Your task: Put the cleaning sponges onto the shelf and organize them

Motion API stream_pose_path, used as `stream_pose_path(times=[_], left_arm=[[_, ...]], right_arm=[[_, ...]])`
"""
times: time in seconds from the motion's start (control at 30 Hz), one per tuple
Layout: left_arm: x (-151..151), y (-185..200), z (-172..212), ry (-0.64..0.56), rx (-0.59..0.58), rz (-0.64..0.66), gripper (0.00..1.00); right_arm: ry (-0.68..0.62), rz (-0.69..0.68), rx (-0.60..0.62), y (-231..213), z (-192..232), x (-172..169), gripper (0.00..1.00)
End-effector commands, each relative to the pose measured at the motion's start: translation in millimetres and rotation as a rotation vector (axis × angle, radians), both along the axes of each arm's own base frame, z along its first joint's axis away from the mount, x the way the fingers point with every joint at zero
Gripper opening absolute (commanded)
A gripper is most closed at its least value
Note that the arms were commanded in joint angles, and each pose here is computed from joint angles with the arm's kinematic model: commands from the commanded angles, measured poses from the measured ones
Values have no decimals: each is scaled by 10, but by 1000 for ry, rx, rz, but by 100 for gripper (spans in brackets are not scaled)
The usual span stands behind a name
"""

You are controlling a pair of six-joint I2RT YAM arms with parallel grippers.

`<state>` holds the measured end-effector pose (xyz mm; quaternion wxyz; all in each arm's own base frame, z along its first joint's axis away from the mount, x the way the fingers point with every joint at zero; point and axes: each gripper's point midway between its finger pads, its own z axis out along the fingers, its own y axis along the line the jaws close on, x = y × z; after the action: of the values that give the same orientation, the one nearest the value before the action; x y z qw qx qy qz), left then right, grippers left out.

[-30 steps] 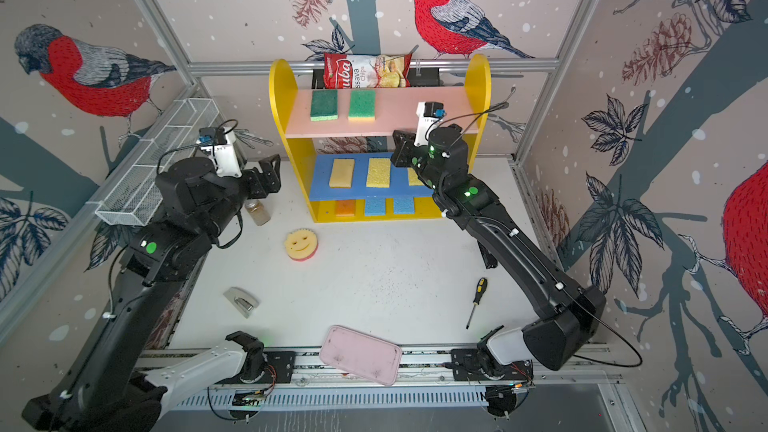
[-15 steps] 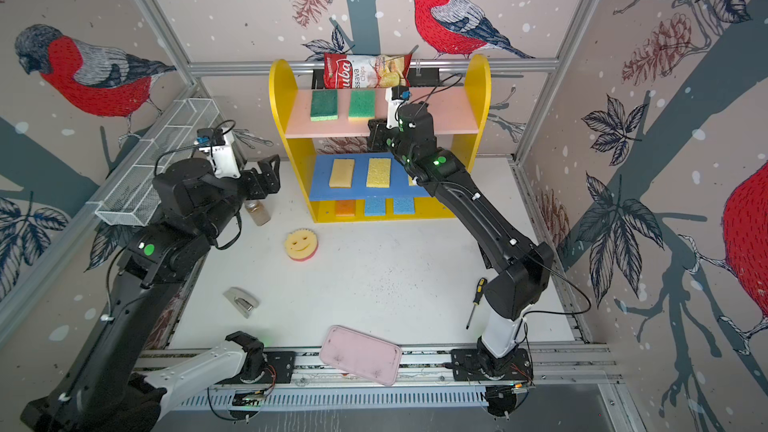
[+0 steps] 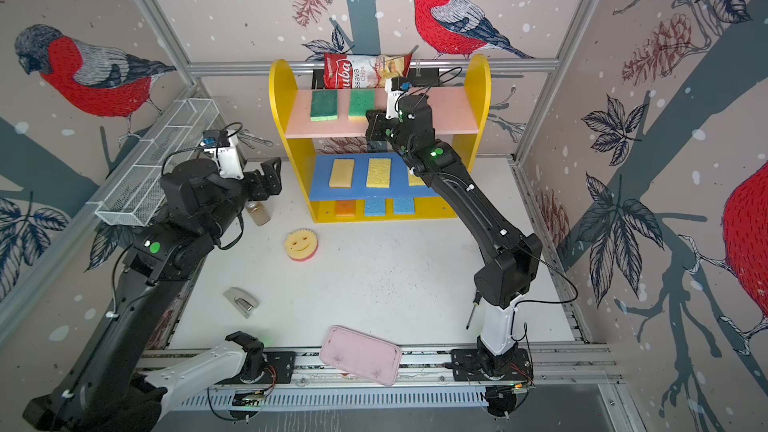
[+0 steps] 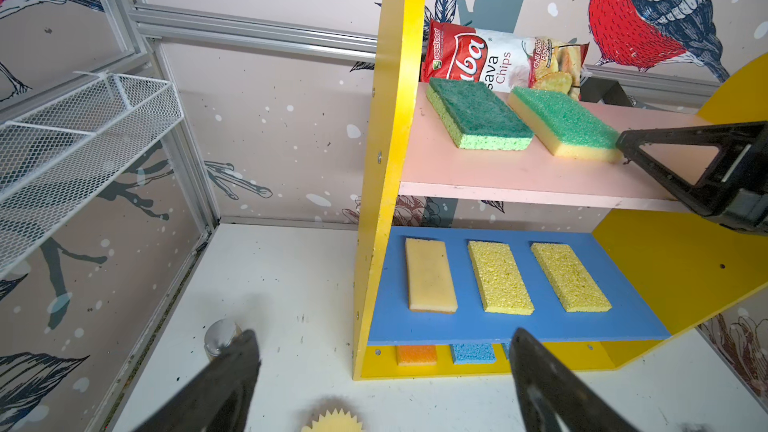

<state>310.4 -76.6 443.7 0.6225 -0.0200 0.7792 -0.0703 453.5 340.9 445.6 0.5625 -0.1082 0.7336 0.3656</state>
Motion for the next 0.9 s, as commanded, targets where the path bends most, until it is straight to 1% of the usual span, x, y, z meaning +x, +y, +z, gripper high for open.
stream_pose_path(times=[0.0,0.1,0.2,0.53,0.7,0.87], left_arm=[[16,0,75,-30,-9,1,93],[6,3,78,-30,-16,2,93],[-8,-2,88,-28,-28,-2,93],[-32,-37,81,-14,-109,-12,93],[23,-129,20,14,-165,-35,93],[118,-155,-278,96,-183,-7,92]], right_arm=[[64,-8,-41,-44,-203,-25,8],[52,-7,-34,-98,-149,-128,8],[27,-8,-26,-174,-65,-302,9],[-81,-58,35,-638,163,-1065,12],[-92,-82,36,-855,96,-1337,14],[-43,-114,5,-1035,-311,-1502,15]])
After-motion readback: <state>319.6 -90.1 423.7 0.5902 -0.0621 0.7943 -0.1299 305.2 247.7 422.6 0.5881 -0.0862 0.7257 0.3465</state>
